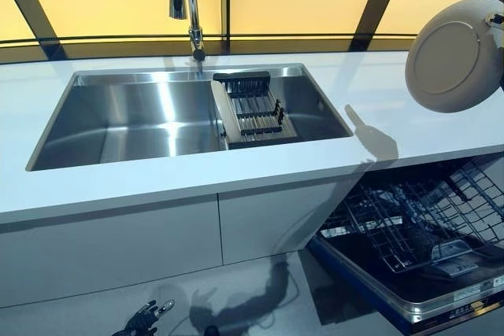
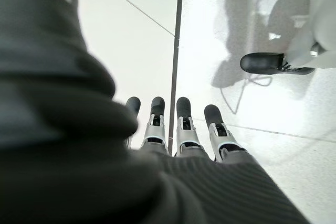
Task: Take plates into dishwasher
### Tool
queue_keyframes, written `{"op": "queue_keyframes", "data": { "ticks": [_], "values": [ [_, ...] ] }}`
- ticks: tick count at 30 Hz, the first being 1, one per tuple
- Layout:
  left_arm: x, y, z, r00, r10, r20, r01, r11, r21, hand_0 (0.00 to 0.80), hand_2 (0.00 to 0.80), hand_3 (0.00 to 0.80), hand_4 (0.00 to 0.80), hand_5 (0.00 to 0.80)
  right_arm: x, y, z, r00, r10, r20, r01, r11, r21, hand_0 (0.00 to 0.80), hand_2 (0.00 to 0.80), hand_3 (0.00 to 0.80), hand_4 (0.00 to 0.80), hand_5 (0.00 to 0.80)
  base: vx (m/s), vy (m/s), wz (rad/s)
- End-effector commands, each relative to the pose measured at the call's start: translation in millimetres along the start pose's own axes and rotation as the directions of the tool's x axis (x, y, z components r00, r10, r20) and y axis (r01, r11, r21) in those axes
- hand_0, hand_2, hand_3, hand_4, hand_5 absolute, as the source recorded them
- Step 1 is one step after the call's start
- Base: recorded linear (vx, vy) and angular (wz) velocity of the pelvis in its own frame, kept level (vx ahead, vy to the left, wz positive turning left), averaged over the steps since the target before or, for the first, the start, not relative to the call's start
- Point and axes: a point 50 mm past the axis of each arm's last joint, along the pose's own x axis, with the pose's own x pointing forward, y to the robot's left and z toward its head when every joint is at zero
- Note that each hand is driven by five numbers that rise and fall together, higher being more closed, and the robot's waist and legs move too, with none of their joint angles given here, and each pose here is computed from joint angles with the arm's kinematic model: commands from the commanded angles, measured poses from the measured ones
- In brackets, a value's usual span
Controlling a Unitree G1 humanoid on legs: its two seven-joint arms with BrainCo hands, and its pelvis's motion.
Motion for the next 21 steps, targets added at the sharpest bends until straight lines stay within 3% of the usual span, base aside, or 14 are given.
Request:
{"op": "queue_keyframes", "data": {
  "ticks": [1,21],
  "values": [
    [1,10,10,0.999,0.024,0.020,-0.026,0.998,0.063,0.000,0.000,0.000,0.000,0.000,-14,-34,30,0.990,-0.087,0.110,0.094,0.994,-0.061,0.800,0.800,0.800,0.800,0.800,-0.048,-0.020,-0.05],
    [2,15,11,0.999,0.043,0.015,-0.043,0.997,0.062,0.000,0.000,0.000,0.000,0.000,-40,-74,-38,0.990,-0.053,-0.128,0.026,0.979,-0.205,0.800,0.800,0.800,0.800,0.800,-0.032,-0.009,-0.11]
  ]
}}
